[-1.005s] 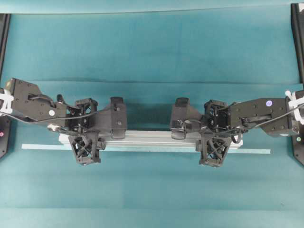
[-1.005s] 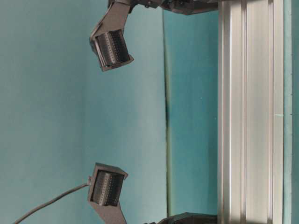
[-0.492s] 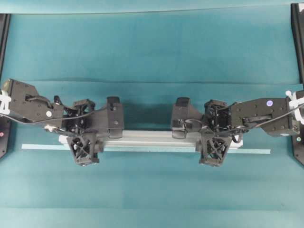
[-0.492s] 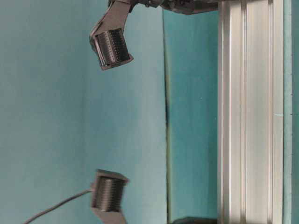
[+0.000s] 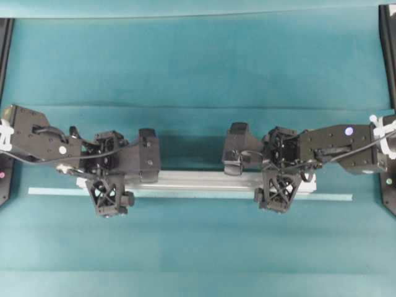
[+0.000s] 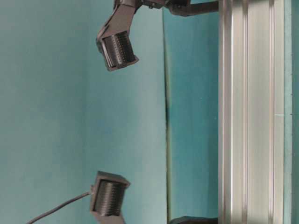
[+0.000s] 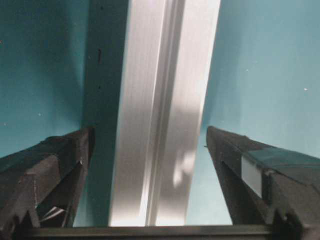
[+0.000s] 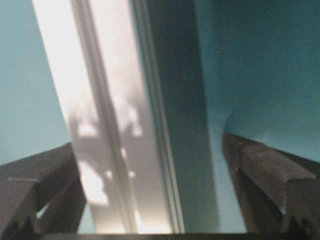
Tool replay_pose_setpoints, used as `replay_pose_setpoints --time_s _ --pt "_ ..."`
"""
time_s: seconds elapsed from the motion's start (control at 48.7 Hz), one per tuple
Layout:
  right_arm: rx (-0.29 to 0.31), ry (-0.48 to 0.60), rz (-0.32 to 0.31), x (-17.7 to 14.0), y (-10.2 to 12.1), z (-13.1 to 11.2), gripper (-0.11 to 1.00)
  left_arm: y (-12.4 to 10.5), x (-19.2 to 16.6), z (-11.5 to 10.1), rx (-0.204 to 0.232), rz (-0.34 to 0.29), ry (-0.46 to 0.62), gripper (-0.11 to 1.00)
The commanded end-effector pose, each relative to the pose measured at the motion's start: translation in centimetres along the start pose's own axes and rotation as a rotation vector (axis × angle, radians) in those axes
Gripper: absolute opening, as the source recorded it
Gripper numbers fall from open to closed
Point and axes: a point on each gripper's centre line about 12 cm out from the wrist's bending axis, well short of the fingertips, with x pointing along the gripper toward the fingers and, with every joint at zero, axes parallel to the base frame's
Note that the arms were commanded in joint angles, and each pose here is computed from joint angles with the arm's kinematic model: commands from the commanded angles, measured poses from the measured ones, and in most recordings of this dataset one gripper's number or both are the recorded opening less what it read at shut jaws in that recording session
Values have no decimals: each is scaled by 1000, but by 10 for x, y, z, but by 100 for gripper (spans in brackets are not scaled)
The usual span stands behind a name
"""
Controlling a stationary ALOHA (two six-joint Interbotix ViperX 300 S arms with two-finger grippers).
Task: Lift the metal rail with both hands.
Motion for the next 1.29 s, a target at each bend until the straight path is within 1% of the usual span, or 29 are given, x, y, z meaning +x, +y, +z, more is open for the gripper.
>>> replay_pose_setpoints --time_s 0.0,0.144,0.246,0.349,0.472,0.616,0.759,0.944,1.087,1.272 --pt "-6 -41 8 -19 4 9 95 0 -23 12 -4 -5 -52 93" --pt "-6 -118 21 -58 6 16 95 1 -56 18 -9 -5 -92 93" --pt "-9 -207 37 -90 8 20 95 2 -81 19 -12 -10 -141 93" --pt "-15 -288 51 -118 9 21 95 2 -103 20 -14 -17 -205 93" --pt "-22 -367 63 -143 9 18 95 4 -133 24 -22 -26 -306 93" --pt "-23 -409 70 -158 8 10 95 6 -154 23 -27 -28 -372 93" --pt "-24 -441 75 -169 8 7 95 4 -170 26 -21 -39 -426 93" --pt "-28 -520 86 -188 8 6 95 3 -181 29 -21 -47 -495 93" --pt "-33 -592 90 -199 8 7 95 3 -186 31 -21 -53 -537 93" --pt "-31 -726 109 -215 8 8 95 2 -196 35 -20 -65 -632 93"
